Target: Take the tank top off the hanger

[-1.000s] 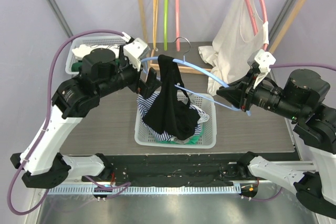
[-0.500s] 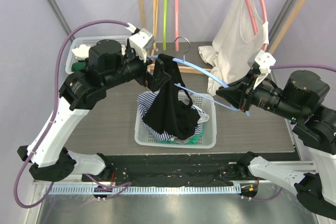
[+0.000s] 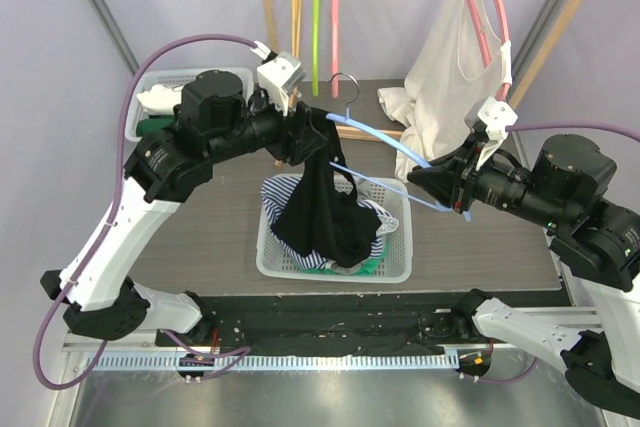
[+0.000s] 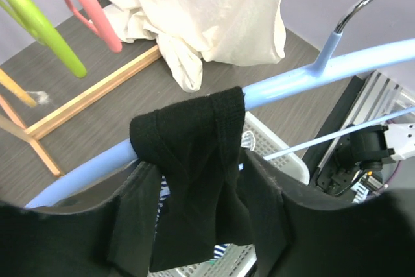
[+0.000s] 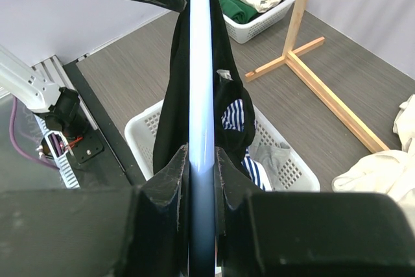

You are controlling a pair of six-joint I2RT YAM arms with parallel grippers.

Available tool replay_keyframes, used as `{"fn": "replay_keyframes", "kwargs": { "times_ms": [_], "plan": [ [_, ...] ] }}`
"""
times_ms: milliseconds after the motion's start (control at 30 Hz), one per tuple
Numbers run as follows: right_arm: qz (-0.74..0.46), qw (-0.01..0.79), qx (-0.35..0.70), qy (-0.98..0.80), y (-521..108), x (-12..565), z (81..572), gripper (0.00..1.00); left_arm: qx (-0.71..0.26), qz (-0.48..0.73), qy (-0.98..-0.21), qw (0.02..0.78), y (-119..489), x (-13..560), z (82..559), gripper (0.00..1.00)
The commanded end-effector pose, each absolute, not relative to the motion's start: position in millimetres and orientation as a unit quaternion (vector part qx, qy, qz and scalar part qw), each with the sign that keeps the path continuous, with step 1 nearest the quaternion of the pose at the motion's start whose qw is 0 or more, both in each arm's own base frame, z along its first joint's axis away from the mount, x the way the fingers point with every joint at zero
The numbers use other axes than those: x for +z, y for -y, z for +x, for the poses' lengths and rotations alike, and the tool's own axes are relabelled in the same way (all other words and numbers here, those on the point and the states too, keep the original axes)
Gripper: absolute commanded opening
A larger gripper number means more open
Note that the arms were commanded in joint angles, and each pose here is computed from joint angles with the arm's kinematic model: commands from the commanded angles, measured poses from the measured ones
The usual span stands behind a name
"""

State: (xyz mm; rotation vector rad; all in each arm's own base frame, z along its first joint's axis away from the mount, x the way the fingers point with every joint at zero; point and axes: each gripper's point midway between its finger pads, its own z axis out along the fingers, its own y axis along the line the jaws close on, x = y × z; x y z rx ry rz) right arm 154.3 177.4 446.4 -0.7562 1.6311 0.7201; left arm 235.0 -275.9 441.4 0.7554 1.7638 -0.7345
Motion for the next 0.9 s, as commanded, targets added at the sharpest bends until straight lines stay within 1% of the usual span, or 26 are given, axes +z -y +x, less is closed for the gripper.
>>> {"fn": "replay_keyframes", "kwargs": {
  "times_ms": [0, 33, 67, 133, 167, 267, 367, 500, 600, 733, 867],
  "plan": [
    [-0.312, 0.612, 0.319, -0.653, -175.3, 476.0, 150.6, 0.01, -0.335, 0.322, -0.698, 0.544, 283.6, 471.0, 230.7, 0.5],
    [-0.311, 0.611, 0.318, -0.654, -174.1, 475.2, 149.9, 0.01, -0.336, 0.323, -0.697, 0.545, 283.3, 472.2, 229.8, 0.46],
    [-0.311, 0.612, 0.317, -0.654, -173.8, 475.7, 149.9, 0.01, -0.335, 0.324, -0.695, 0.547, 283.0, 473.4, 229.7, 0.38],
    [-0.311, 0.611, 0.315, -0.656, -172.3, 474.6, 149.3, 0.01, -0.334, 0.328, -0.689, 0.553, 281.2, 478.7, 228.3, 0.3],
    [-0.31, 0.611, 0.314, -0.657, -171.5, 474.2, 149.2, 0.01, -0.332, 0.33, -0.687, 0.556, 279.9, 480.6, 227.4, 0.23],
    [-0.309, 0.609, 0.311, -0.661, -169.0, 472.4, 147.1, 0.01, -0.328, 0.336, -0.672, 0.573, 273.9, 494.0, 223.7, 0.14],
    [-0.31, 0.602, 0.308, -0.668, -166.2, 467.1, 144.3, 0.01, -0.321, 0.334, -0.661, 0.59, 266.8, 507.1, 221.8, 0.09],
    [-0.304, 0.6, 0.301, -0.676, -156.1, 460.5, 136.8, 0.01, -0.308, 0.332, -0.646, 0.614, 257.5, 525.3, 221.0, 0.08],
    [-0.299, 0.602, 0.298, -0.678, -146.4, 459.8, 126.8, 0.01, -0.289, 0.326, -0.646, 0.627, 251.8, 528.3, 226.4, 0.08],
    [-0.28, 0.602, 0.295, -0.687, -124.4, 459.1, 104.9, 0.01, -0.241, 0.309, -0.663, 0.638, 240.7, 517.9, 245.0, 0.08],
    [-0.245, 0.638, 0.283, -0.673, -90.9, 475.8, 80.7, 0.01, -0.19, 0.296, -0.689, 0.634, 232.8, 493.7, 265.7, 0.08]
  ]
}}
